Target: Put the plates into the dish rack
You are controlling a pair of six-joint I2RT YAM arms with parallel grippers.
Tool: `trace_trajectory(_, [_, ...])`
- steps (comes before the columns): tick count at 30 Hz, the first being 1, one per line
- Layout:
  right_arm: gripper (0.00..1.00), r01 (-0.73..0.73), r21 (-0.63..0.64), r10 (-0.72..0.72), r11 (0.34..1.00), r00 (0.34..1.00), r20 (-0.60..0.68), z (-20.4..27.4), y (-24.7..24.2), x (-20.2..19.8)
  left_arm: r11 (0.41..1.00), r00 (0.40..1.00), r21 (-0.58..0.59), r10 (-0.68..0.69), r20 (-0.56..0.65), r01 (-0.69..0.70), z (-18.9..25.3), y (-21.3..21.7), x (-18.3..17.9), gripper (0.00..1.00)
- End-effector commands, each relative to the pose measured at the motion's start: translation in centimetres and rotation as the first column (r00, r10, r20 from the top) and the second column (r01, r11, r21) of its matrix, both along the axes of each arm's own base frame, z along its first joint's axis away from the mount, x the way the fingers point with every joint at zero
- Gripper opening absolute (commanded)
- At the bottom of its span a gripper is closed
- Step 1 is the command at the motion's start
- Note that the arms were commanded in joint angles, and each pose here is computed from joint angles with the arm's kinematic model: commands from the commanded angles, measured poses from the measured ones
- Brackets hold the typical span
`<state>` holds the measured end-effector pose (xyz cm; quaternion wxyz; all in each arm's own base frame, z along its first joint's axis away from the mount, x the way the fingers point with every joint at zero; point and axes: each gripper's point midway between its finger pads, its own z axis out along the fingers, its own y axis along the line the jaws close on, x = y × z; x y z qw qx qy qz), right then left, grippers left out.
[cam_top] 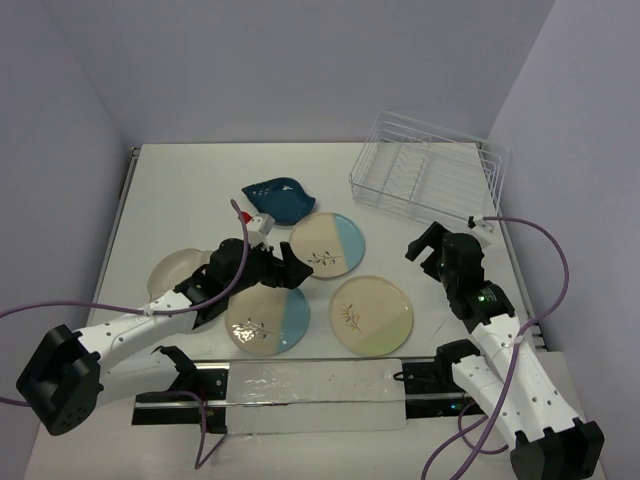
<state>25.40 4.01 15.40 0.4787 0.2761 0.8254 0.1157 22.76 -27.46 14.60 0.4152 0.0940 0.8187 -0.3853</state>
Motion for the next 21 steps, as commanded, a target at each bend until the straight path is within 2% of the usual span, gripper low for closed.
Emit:
trace_trajectory(1, [1.00,-0.009,0.011,0.010,1.000,1.000,-0.002,-0.5,0.2,-0.5,1.000,1.000,-0.017,-0.002,-0.013,0.002,0.1,-0.4,-0.8,0.99])
trace_trajectory(6, [1.00,-0.032,0.048,0.039,0.998,0.989,-0.146,-4.8,1.0,-2.3,0.998,0.997,0.009,-0.067,-0.049,0.068,-1.3,-2.0,-2.4,0.99])
trace_trajectory(14, [1.00,-0.039,0.108,0.068,0.993,0.958,-0.280,-9.0,1.8,-5.1,0.989,0.987,0.108,-0.085,-0.139,0.101,-4.4,-2.9,-4.5,0.99])
trace_trajectory(21, [1.00,-0.007,0.172,0.077,0.985,0.910,-0.408,-12.5,2.6,-7.4,0.980,0.977,0.126,-0.132,-0.166,0.154,-5.5,-4.1,-6.2,0.96])
